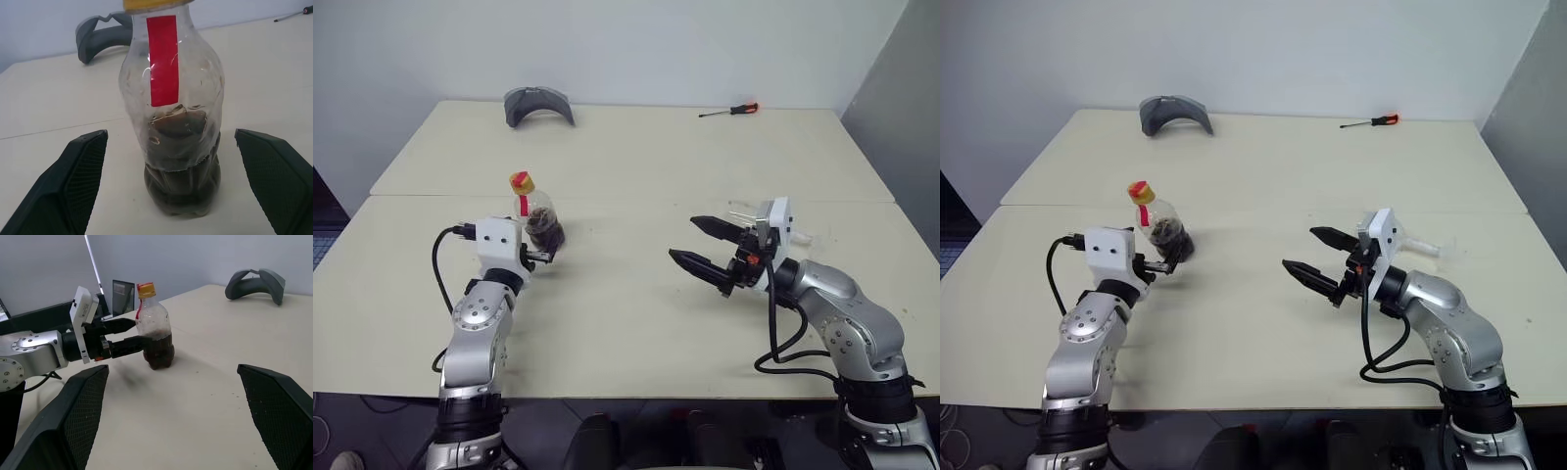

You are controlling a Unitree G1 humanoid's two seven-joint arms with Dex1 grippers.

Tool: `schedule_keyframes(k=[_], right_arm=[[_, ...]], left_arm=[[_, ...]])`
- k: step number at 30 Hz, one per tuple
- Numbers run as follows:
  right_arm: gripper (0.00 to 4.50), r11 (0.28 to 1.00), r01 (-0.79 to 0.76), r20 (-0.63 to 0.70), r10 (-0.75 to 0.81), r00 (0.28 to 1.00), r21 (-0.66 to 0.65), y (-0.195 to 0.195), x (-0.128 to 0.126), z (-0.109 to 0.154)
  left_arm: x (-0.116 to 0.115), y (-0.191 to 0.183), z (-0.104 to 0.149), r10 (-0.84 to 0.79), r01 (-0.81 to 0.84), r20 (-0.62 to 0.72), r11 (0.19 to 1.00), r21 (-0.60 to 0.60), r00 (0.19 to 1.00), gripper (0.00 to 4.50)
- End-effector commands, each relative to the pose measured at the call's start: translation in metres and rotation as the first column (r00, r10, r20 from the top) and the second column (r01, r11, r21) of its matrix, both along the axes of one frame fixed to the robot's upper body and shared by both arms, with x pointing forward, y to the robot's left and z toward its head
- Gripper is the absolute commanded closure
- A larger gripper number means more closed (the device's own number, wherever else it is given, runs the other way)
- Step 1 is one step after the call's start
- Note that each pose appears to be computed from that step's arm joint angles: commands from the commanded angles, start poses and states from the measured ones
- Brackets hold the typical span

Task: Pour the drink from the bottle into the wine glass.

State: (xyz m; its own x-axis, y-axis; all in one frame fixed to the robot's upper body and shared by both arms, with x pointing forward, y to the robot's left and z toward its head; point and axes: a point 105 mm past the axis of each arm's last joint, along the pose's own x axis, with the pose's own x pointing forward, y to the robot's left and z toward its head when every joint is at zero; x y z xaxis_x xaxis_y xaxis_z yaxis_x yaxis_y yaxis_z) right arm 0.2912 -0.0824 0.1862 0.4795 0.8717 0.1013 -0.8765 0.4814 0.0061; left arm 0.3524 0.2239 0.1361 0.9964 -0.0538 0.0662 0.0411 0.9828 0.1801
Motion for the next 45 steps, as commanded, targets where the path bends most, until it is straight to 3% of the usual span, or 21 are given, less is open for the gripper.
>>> schedule_keyframes(k=[1,18,21,25,29,34,37,41,45], right_arm=[[0.00,1.000,-0.017,0.046,0.016,0.999,0.008,0.002,-0.005,0.009],[0.00,1.000,-0.017,0.059,0.017,0.998,0.007,0.005,-0.007,0.014],[0.00,1.000,-0.017,0.060,0.016,0.998,0.009,0.006,-0.007,0.015],[0.00,1.000,-0.014,0.062,0.013,0.998,0.010,0.007,-0.006,0.017],[0.00,1.000,-0.014,0.068,0.013,0.998,0.013,0.010,-0.005,0.021],[0.00,1.000,-0.017,0.077,0.016,0.997,0.006,0.014,-0.001,0.027],[0.00,0.995,0.056,0.141,-0.044,0.989,-0.079,0.019,0.022,0.032],[0.00,0.997,0.074,0.185,-0.066,0.981,-0.038,0.036,0.053,0.067],[0.00,0.999,0.027,0.215,-0.019,0.976,-0.032,0.052,0.063,0.086]], left_arm=[[0.009,-0.005,0.017,-0.023,0.022,0.068,1.000,0.017,0.997,0.02],[0.047,-0.008,0.017,-0.060,0.063,0.110,0.998,-0.021,0.992,0.02],[0.048,-0.013,0.019,-0.085,0.090,0.129,0.996,-0.030,0.988,0.60],[0.047,-0.014,0.020,-0.097,0.102,0.135,0.994,-0.032,0.986,1.83],[0.047,-0.013,0.022,-0.099,0.105,0.141,0.994,-0.032,0.985,2.56],[0.048,-0.017,0.030,-0.120,0.126,0.153,0.992,-0.032,0.981,2.74],[0.048,-0.030,0.039,-0.171,0.185,0.166,0.980,-0.071,0.971,2.83],[0.043,-0.070,0.051,-0.386,0.395,0.132,0.917,-0.054,0.913,2.94],[0.034,-0.099,0.067,-0.576,0.579,0.082,0.815,-0.010,0.813,2.96]])
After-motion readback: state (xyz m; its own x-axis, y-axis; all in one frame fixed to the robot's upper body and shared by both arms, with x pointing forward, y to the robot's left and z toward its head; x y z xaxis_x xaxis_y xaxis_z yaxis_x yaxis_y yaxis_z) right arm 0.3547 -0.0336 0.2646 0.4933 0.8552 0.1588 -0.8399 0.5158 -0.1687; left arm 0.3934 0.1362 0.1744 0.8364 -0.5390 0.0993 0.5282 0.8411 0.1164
